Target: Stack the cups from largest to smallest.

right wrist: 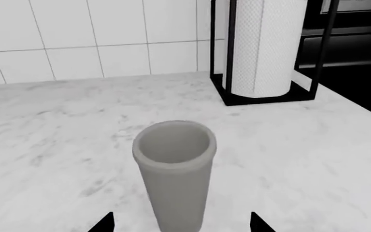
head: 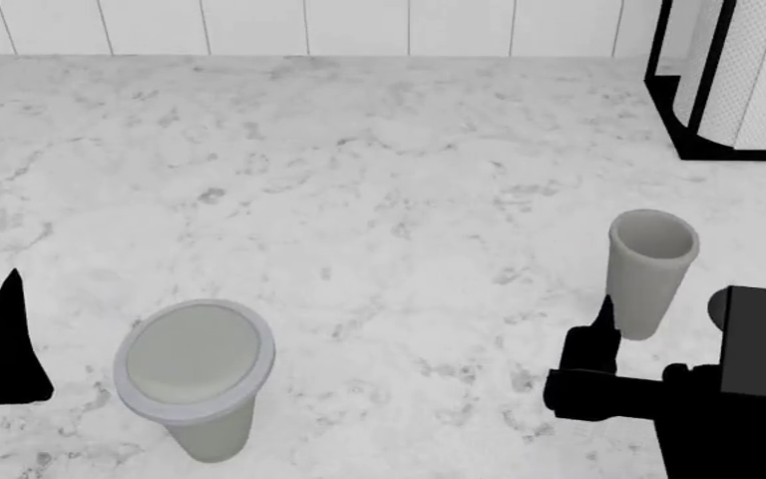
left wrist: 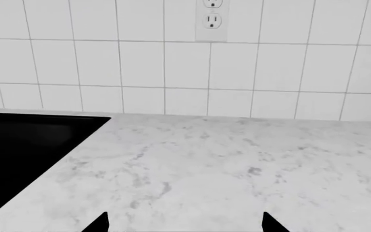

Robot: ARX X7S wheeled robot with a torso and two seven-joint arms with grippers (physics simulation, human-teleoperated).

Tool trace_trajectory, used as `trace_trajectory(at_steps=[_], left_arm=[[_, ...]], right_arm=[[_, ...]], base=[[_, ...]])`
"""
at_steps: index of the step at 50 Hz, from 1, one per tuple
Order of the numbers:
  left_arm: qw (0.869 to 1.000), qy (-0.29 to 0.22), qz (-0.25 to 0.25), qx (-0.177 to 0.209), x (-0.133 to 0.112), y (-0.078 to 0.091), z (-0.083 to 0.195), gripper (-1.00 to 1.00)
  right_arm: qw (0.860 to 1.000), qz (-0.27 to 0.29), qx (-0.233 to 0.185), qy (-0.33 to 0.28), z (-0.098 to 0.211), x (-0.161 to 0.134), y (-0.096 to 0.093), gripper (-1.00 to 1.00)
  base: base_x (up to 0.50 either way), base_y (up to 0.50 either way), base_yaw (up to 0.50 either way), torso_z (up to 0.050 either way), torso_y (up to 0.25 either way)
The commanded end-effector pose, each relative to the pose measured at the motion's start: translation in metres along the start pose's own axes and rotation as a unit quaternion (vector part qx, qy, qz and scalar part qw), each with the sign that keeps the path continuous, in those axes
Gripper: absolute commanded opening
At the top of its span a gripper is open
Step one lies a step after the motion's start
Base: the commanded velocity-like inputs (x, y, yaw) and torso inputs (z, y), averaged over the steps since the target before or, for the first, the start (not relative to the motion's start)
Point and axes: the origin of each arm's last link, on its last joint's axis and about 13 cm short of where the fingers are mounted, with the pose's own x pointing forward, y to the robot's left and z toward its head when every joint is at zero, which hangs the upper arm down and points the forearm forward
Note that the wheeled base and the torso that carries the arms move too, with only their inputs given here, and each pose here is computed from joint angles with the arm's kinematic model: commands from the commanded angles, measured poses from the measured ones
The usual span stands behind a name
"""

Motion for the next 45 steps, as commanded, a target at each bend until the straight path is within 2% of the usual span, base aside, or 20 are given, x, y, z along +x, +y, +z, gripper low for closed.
trace_trajectory(at_steps=[1, 18, 25, 26, 32, 33, 45], left_arm=[[1.0, 0.002, 0.004, 0.0, 0.003, 0.001, -0.001, 1.0], [1.0, 0.002, 0.004, 0.001, 0.004, -0.001, 0.0, 1.0], [1.0, 0.003, 0.004, 0.001, 0.002, 0.005, -0.001, 1.0], [1.0, 0.003, 0.004, 0.001, 0.003, 0.001, -0.001, 1.0], [1.0, 0.003, 0.003, 0.001, 0.003, 0.003, 0.0, 1.0], [1.0, 0.003, 0.003, 0.001, 0.002, 0.003, 0.0, 1.0], [1.0, 0.001, 0.001, 0.001, 0.002, 0.002, 0.001, 1.0]], right_arm=[[1.0, -0.002, 0.007, 0.01, 0.003, 0.016, -0.002, 1.0], [0.999, 0.016, 0.006, 0.03, 0.01, 0.045, 0.004, 1.0], [0.999, 0.009, 0.003, 0.032, 0.013, 0.051, 0.002, 1.0], [0.999, 0.009, 0.002, 0.032, 0.013, 0.051, 0.003, 1.0], [1.0, 0.002, -0.008, 0.023, 0.015, 0.051, 0.004, 1.0], [1.0, 0.0, -0.017, 0.023, 0.015, 0.05, 0.004, -1.0], [1.0, 0.014, -0.028, -0.006, 0.027, 0.035, 0.012, -1.0]], base=[[0.0, 0.0, 0.0, 0.0, 0.0], [0.0, 0.0, 0.0, 0.0, 0.0], [0.0, 0.0, 0.0, 0.0, 0.0], [0.0, 0.0, 0.0, 0.0, 0.0], [0.0, 0.0, 0.0, 0.0, 0.0], [0.0, 0.0, 0.0, 0.0, 0.0], [0.0, 0.0, 0.0, 0.0, 0.0]])
